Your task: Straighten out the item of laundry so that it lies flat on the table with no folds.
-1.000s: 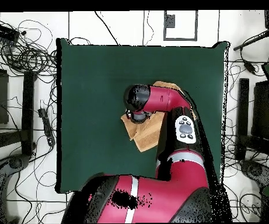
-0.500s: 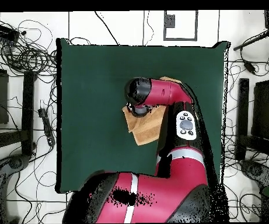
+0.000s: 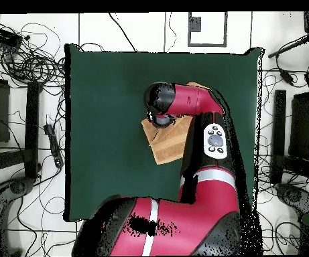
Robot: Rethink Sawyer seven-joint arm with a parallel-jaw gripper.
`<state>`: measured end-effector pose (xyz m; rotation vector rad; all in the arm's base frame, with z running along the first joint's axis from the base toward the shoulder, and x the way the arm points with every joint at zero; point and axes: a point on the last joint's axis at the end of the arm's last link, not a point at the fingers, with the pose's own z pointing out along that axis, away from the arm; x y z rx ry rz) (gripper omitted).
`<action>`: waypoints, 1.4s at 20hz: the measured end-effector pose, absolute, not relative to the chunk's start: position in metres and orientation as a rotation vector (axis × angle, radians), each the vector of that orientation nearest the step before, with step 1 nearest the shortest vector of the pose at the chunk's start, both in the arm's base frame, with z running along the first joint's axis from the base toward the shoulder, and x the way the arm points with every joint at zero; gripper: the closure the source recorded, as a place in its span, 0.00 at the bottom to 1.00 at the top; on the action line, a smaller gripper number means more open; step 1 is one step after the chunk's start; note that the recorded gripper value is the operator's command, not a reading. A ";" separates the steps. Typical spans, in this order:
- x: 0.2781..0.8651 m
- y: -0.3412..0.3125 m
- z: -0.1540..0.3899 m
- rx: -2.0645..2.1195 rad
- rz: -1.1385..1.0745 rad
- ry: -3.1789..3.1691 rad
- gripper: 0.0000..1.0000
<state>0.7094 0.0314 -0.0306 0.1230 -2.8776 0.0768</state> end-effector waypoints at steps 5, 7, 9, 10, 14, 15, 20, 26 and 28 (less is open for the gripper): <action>0.712 0.031 -0.029 0.122 0.078 -2.884 1.00; 0.712 0.031 -0.029 0.121 0.077 -2.884 1.00; 0.713 0.031 -0.028 0.120 0.076 -2.886 1.00; 0.713 0.031 -0.028 0.120 0.076 -2.886 1.00; 0.714 0.031 -0.021 0.117 0.075 -2.891 1.00; 0.715 0.031 -0.019 0.117 0.075 -2.893 1.00; 0.726 0.029 0.009 0.115 0.087 -2.932 1.00; 0.738 0.028 0.035 0.112 0.098 -2.972 1.00; 0.742 0.027 0.044 0.111 0.101 -2.984 1.00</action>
